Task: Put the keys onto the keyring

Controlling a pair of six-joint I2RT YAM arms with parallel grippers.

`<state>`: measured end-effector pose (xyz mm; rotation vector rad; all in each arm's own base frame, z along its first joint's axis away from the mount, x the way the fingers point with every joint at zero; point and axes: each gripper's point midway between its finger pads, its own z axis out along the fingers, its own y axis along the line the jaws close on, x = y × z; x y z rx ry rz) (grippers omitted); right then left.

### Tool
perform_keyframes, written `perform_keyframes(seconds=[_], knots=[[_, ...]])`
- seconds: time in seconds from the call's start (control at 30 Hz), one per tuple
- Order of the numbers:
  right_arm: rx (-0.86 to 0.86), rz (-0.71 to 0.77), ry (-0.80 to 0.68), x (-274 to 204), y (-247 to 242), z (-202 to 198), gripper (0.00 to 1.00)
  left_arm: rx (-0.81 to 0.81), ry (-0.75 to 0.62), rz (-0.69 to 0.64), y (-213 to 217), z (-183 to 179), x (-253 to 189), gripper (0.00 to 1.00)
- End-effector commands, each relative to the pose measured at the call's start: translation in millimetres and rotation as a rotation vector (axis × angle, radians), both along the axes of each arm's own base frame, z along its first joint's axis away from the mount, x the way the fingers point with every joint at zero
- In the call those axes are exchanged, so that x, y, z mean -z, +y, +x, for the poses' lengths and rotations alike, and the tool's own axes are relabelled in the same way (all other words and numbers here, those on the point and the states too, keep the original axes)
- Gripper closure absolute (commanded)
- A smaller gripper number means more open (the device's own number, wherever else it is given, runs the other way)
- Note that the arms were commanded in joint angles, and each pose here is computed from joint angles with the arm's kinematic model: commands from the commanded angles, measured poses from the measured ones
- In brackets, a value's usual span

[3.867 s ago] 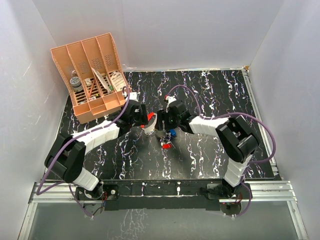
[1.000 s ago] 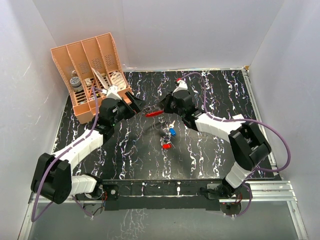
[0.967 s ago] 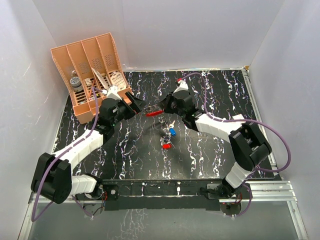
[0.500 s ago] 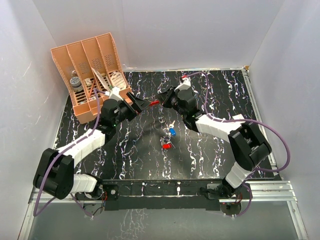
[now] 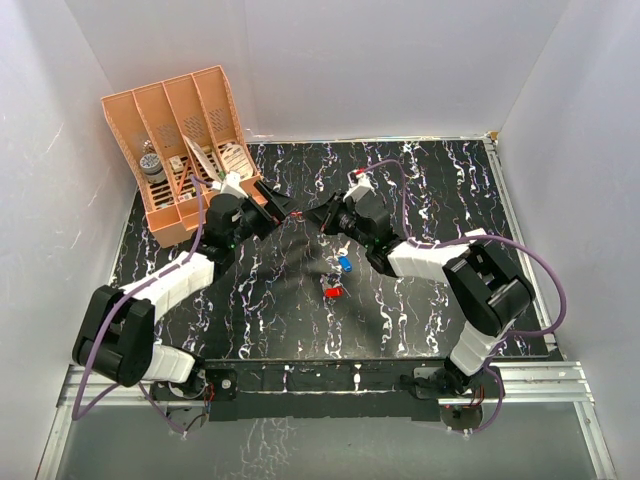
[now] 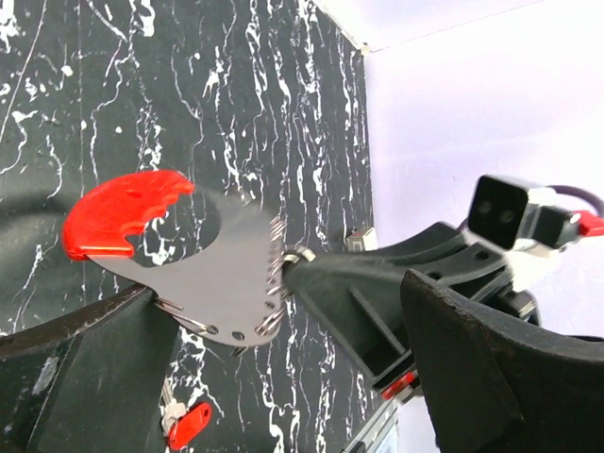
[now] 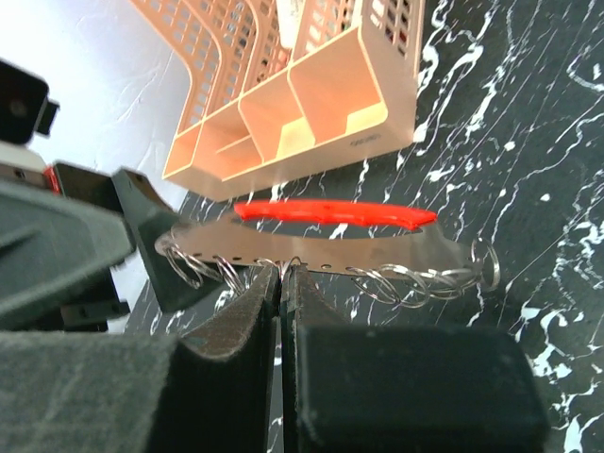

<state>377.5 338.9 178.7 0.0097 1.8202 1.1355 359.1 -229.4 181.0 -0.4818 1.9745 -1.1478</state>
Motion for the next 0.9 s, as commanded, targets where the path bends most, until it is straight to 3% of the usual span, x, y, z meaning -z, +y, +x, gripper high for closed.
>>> perform_keyframes(seconds=[0.0, 0.2, 0.3, 0.43, 0.5, 0.6, 0.87], knots=[[-0.113, 0.092, -0.118, -37.7, 16.6, -22.6, 1.0, -0.004, -0.03, -0.019, -3.1, 11.9, -16.8, 0.05], [-0.146, 0.098, -0.144, -38.4, 19.4, -34.3, 1.0, 0.024, 0.002, -0.041, -9.2, 10.0, -6.5, 0.1], [-0.15, 0.108, -0.151, -40.9, 21.0, -34.9, 1.0, 0.032, 0.007, -0.059, -11.2, 8.0, -3.3, 0.17], [-0.161, 0.115, -0.145, -38.8, 24.6, -33.8, 1.0, 0.031, 0.004, -0.065, -11.0, 7.8, -4.9, 0.3], [-0.161, 0.114, -0.141, -36.0, 25.7, -32.7, 1.0, 0.03, -0.001, -0.069, -11.0, 7.7, -7.5, 0.44], [-0.159, 0.113, -0.142, -34.4, 26.8, -30.6, 1.0, 0.031, -0.008, -0.072, -10.4, 6.3, -10.8, 0.56], [-0.161, 0.118, -0.149, -36.0, 31.3, -25.5, 1.0, 0.055, -0.01, -0.083, -13.5, 3.1, -12.6, 0.59]])
